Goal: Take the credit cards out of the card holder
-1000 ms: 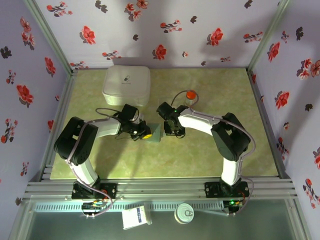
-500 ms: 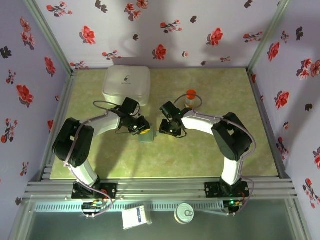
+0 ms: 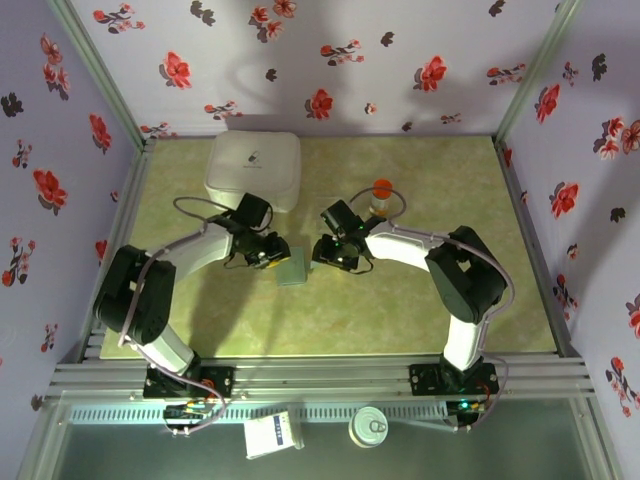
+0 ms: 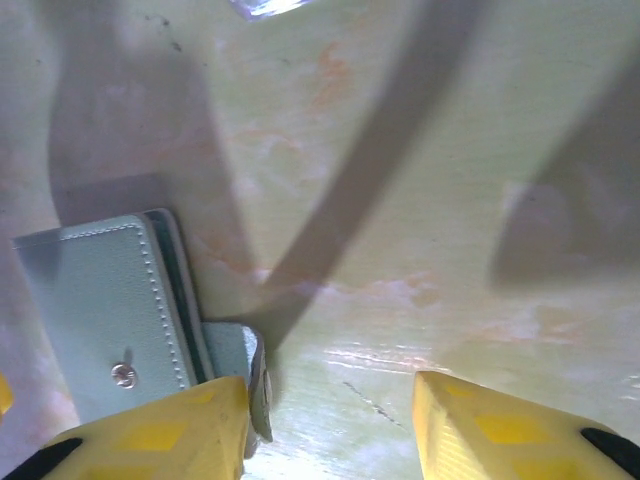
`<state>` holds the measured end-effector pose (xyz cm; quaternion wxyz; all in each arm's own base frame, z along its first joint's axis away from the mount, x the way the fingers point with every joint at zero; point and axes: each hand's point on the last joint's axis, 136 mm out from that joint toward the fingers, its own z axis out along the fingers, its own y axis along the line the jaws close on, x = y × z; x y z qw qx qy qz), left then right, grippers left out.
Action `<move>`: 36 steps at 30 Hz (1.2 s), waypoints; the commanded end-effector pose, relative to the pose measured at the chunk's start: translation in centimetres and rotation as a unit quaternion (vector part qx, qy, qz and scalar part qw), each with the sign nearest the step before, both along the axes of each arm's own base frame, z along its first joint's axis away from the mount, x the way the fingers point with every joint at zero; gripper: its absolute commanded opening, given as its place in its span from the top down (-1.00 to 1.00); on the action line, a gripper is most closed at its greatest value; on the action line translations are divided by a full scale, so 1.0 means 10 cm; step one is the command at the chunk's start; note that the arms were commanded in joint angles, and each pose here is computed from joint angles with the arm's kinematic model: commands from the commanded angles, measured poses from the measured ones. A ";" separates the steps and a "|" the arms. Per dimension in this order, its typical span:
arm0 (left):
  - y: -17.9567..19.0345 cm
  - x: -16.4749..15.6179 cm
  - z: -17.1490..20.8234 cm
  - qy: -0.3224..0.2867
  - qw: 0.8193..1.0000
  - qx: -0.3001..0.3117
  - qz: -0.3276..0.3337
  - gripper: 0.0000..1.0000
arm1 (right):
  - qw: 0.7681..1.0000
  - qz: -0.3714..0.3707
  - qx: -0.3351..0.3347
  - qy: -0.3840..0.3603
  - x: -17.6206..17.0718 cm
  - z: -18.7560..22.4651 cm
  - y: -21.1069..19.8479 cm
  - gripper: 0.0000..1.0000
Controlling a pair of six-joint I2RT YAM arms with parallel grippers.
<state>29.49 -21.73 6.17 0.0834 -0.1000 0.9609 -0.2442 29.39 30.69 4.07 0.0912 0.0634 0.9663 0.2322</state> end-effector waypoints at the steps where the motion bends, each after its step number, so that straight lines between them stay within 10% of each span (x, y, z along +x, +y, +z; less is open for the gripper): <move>1: 0.21 -0.07 -0.09 0.006 0.999 0.030 0.006 0.42 | 1.000 -0.003 0.029 0.006 0.01 0.04 0.09 0.03; 20: 0.08 -0.07 -0.35 0.043 0.999 -0.020 0.004 0.50 | 0.998 0.018 0.061 0.026 0.07 -0.07 0.32 0.24; 36: 0.01 0.04 -0.20 0.024 0.999 -0.039 0.007 0.54 | 1.000 0.029 0.006 -0.001 0.09 0.02 0.13 0.87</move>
